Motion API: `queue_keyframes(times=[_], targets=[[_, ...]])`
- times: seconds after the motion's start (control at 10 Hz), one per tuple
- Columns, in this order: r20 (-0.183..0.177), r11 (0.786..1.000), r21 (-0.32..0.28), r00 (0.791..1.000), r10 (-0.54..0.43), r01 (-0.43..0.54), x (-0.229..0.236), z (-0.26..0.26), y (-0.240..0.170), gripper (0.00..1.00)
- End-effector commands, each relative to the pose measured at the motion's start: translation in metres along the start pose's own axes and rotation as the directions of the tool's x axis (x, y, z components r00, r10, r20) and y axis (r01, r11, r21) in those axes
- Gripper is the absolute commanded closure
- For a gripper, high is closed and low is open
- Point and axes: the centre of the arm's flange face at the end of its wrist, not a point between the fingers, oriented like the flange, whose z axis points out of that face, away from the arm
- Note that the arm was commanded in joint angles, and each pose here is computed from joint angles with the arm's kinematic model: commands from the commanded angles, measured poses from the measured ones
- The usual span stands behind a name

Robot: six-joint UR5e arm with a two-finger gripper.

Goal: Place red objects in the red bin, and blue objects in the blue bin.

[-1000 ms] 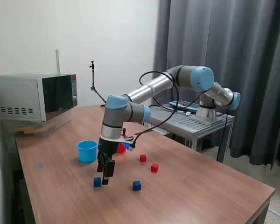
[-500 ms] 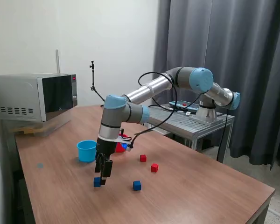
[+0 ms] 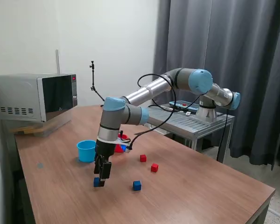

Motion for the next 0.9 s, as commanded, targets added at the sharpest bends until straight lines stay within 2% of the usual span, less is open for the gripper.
queue_keyframes(times=[0.0, 0.8], targets=[[0.001, 1.000, 0.002, 1.000, 0.000, 0.000, -0.0004, 0.0044, -0.0003, 0.00], [-0.003, 1.000, -0.011, 1.000, 0.000, 0.000, 0.0008, -0.0004, 0.0035, 0.00]])
